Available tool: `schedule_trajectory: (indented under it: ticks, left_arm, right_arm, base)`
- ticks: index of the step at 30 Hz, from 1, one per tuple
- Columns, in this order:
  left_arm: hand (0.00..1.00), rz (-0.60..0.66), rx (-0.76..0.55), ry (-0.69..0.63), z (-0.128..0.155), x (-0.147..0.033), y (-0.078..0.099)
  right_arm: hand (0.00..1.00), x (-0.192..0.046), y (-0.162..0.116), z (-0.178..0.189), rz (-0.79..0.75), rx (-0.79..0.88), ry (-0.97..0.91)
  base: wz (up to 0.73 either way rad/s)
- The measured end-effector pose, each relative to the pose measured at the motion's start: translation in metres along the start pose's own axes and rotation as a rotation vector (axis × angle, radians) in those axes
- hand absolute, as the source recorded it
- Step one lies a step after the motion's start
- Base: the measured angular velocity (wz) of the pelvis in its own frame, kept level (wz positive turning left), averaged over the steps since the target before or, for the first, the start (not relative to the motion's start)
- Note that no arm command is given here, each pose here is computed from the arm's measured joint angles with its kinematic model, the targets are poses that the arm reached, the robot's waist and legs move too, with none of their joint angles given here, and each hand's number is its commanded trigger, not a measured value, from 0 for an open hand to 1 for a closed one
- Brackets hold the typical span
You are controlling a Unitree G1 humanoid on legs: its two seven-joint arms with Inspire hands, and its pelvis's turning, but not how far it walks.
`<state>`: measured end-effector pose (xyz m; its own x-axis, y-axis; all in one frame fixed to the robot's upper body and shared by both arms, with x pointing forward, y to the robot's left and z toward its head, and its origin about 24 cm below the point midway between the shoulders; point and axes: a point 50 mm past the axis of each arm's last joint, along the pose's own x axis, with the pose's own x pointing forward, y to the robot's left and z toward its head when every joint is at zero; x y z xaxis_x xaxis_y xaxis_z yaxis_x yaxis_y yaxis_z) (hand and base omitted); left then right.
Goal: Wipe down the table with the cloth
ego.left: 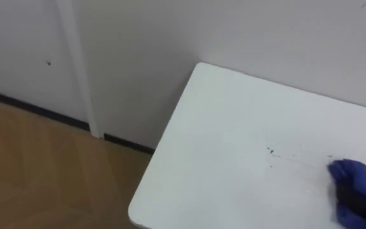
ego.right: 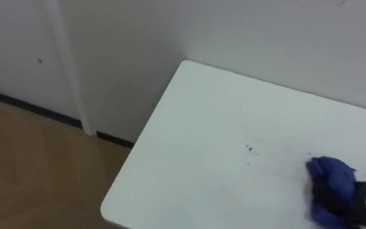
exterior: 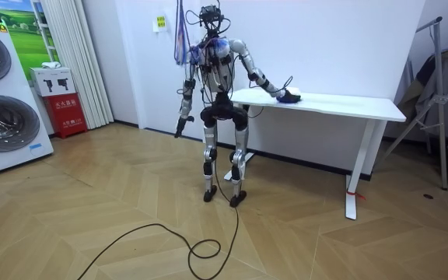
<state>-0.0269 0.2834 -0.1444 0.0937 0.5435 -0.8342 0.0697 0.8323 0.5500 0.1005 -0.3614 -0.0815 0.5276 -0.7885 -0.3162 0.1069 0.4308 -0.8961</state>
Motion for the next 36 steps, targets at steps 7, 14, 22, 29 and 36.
schedule_trajectory:
  ticks: [7,14,22,29,36]
  left_arm:
    - [0.00,-0.072,0.061,-0.057,0.024,-0.004,-0.027]
    - [0.00,-0.080,0.119,-0.181,0.068,0.000,-0.023]
    - [0.00,-0.026,0.122,-0.172,0.064,0.007,0.004]
    - [0.00,0.131,0.066,-0.115,0.049,0.016,0.067]
    - [0.00,0.025,-0.049,-0.104,0.044,0.011,0.025]
  right_arm:
    - [1.00,0.006,0.012,0.077,0.039,-0.032,-0.121]
    - [1.00,-0.065,0.036,0.281,0.203,-0.159,-0.873]
    - [1.00,-0.016,0.048,0.202,0.196,-0.059,-0.501]
    - [1.00,0.007,0.028,0.088,0.109,-0.004,-0.220]
    - [1.00,0.021,0.000,0.078,0.078,-0.033,-0.144]
  base:
    - [-0.43]
    - [-0.31]
    - [0.79]
    - [0.22]
    - [-0.45]
